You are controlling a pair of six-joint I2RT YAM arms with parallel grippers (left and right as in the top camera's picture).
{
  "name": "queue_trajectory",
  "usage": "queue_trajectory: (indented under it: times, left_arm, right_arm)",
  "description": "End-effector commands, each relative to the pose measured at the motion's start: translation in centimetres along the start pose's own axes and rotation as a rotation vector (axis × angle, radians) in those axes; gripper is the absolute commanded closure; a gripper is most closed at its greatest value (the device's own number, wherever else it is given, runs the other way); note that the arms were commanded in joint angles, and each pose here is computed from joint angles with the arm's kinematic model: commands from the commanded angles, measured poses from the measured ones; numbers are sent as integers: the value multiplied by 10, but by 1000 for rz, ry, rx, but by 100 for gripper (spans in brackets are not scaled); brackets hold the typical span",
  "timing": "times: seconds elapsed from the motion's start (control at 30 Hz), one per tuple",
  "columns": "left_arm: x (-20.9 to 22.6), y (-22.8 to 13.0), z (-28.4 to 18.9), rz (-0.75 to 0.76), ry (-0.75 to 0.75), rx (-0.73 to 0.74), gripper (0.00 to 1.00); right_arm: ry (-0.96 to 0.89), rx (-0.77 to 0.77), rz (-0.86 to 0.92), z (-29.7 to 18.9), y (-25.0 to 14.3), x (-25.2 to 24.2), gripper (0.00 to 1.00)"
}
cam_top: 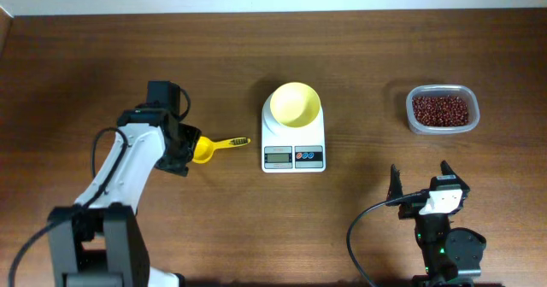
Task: Scoop item into bowl and weigh 50g on scale
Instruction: 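Close the left gripper on the yellow scoop and lift it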
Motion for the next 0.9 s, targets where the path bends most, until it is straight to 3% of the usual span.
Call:
queue_trajectory:
  times: [0.0, 0.17, 0.4, 0.87]
  left_arm:
    - [-5, -10, 18, 10, 23, 26, 38]
    - [-16, -21, 37, 47, 10, 29, 38]
    - [-10, -20, 51, 46, 60, 27, 51]
    - [-11, -20, 52, 46, 59, 23, 65]
  right_arm:
    - [-6, 6, -3, 0, -3, -1, 1]
    - [-6, 6, -3, 0, -3, -1, 1]
    - [-6, 6, -3, 0, -3, -1, 1]
    - [-6, 6, -3, 0, -3, -1, 1]
Point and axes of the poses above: each gripper's point midway between its finger pads, its own z axis out along the fingers, its own x axis along the line the jaws close on, y = z × x, the point moved 3 cm from there along -z, back along the fingers, and after that the axes turned 9 degrees about -z, right-handed, at the moved point
